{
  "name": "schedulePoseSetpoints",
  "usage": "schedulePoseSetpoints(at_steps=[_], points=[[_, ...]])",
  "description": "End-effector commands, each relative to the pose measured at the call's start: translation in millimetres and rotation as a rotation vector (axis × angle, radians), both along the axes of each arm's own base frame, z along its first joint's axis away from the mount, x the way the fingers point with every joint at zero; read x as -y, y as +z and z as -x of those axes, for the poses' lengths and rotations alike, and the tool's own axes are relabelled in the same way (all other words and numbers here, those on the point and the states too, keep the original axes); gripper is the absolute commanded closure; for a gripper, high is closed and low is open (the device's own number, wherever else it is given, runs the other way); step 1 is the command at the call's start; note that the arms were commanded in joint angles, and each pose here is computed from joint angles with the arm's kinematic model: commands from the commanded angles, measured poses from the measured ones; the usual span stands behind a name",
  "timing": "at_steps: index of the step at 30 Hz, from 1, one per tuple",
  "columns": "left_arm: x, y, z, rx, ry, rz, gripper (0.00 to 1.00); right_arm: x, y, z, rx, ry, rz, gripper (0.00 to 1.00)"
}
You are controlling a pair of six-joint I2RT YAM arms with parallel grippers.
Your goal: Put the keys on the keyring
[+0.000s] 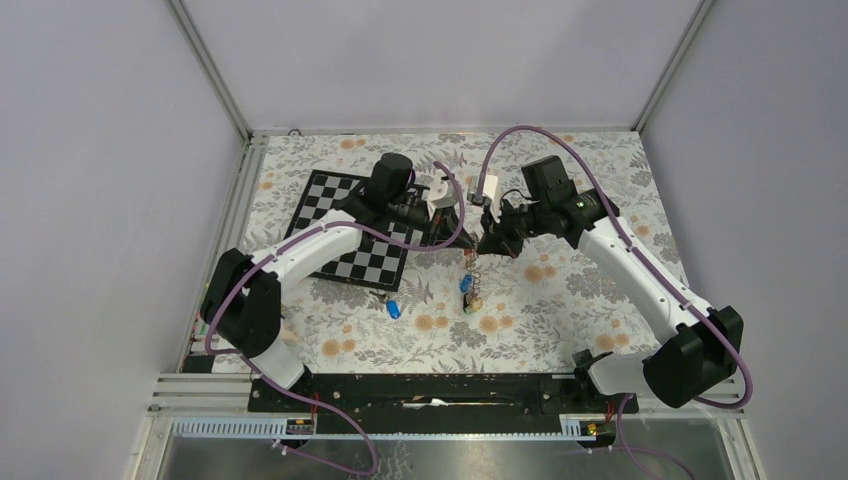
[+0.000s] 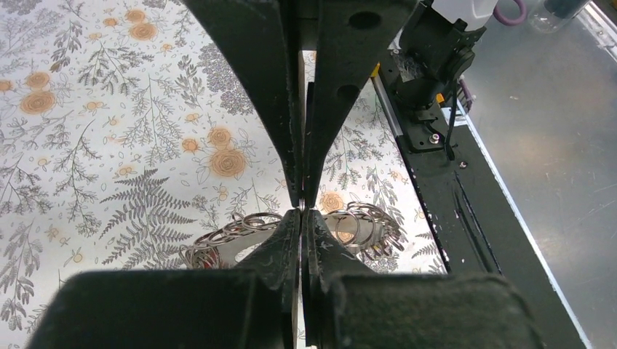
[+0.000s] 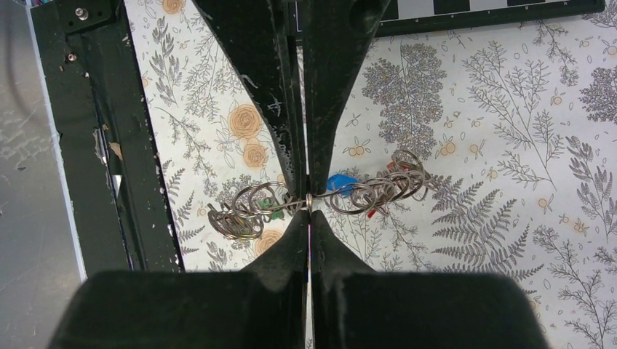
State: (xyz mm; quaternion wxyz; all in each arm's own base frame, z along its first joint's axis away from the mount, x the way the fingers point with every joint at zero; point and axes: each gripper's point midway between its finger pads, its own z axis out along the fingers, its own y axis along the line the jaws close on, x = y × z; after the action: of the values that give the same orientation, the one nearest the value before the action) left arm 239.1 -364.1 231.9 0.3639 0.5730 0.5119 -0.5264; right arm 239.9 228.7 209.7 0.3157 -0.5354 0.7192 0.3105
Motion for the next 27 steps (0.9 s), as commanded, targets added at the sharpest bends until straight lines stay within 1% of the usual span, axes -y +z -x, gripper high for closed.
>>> schedulePoseSetpoints(at_steps=[1, 3, 5, 8, 10, 13, 17, 21, 25, 27], points=[[-5.5, 12.2, 12.7, 0.113, -0.100, 0.045, 1.00, -6.9, 23.0, 5.9, 0.049, 0.031, -0.065, 0.94], [-11.6, 10.3, 15.4, 0.221, -0.143, 0.044, 1.00, -4.7, 25.4, 6.4, 0.056, 0.026, -0.070, 0.83], [-19.3, 7.7, 20.2, 0.319, -0.186, 0.030, 1.00, -2.9, 29.2, 6.3, 0.059, 0.023, -0.083, 0.75], [-27.3, 5.5, 20.2, 0.441, -0.215, 0.002, 1.00, -1.8, 31.9, 9.2, 0.046, 0.025, -0.104, 0.67], [-30.8, 3.0, 18.7, 0.480, -0.217, -0.020, 1.00, -1.8, 30.8, 12.6, 0.033, 0.032, -0.110, 0.62], [-35.1, -1.2, 20.5, 0.521, -0.235, -0.033, 1.00, -1.8, 27.0, 15.2, 0.027, 0.042, -0.112, 0.59], [-36.3, -2.6, 26.7, 0.533, -0.259, -0.008, 1.00, -1.9, 23.9, 17.6, 0.019, 0.050, -0.114, 0.59], [-35.7, -3.6, 33.5, 0.511, -0.281, 0.024, 1.00, -2.8, 22.6, 20.0, 0.009, 0.059, -0.121, 0.59], [-31.7, 2.0, 37.7, 0.433, -0.271, 0.055, 1.00, -3.6, 21.4, 22.7, 0.000, 0.065, -0.130, 0.59], [-29.5, 6.1, 39.1, 0.343, -0.243, 0.053, 1.00, -4.0, 21.3, 22.9, 0.001, 0.064, -0.135, 0.59]])
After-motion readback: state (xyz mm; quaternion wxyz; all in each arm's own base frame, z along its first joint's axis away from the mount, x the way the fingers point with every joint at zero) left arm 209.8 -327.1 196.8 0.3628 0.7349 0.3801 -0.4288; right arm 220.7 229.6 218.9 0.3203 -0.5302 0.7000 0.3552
